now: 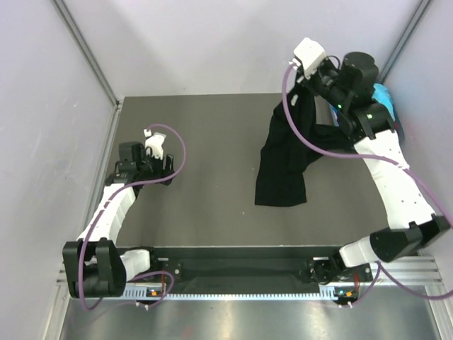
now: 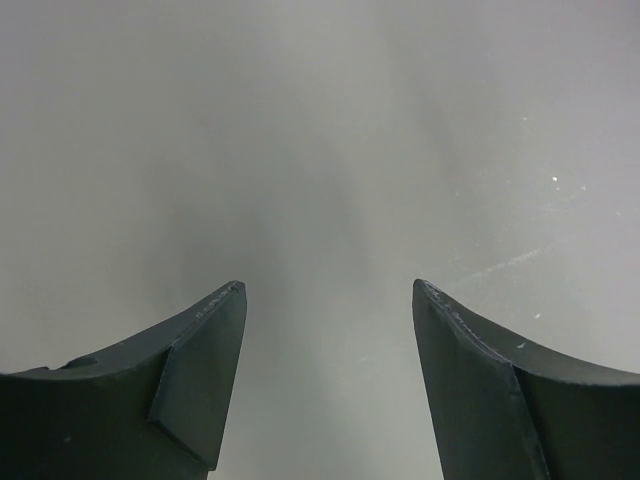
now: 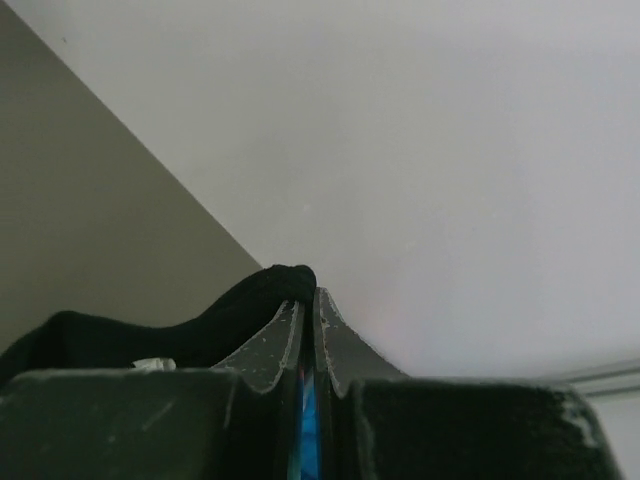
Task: Fold and stack the t-shirts
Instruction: Move the tshirt to the center of the board
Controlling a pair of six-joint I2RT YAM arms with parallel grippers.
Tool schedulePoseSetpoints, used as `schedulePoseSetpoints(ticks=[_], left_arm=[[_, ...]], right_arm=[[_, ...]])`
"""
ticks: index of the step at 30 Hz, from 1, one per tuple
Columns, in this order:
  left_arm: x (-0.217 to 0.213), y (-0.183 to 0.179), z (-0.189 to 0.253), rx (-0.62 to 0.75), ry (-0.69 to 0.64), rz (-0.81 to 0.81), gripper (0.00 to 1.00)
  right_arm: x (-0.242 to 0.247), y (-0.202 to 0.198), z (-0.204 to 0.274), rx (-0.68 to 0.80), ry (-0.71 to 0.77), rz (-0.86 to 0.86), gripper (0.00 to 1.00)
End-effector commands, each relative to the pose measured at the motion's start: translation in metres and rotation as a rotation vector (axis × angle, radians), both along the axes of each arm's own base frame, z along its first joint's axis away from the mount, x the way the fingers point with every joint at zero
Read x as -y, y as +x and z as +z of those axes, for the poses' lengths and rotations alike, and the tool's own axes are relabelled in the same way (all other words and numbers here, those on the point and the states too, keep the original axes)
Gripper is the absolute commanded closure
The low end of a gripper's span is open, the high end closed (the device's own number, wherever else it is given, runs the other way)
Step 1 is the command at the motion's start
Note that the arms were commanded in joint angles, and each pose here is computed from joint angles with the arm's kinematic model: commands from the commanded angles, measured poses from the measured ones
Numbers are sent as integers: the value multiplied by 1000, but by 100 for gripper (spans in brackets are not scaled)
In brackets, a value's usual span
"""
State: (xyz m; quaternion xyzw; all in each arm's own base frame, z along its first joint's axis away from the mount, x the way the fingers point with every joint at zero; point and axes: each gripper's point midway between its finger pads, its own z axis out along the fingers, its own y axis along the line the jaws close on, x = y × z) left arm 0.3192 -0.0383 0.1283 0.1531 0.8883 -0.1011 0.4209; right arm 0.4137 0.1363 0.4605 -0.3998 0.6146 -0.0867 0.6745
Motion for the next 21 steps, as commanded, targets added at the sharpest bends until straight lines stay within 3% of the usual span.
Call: schedulePoseSetpoints(ticks=[1,2,8,14,21], left_arm=[[7,3,8,29,-25,-42,28],[8,2,10,36,-27,-48,28],[4,-4,9,45,0,-46,28],[5,-1,11,52,-9,-41,28],[5,-2,11,57,-8,-39,29]], right_arm=[[-16,-22,104,238,135,43,100],[-11,-33,136,307,167,42,100],[-14,-72,228,540,265,68,100],[-37,-126,276,707,288,143,100],[-67,-161,295,829,245,133,100]])
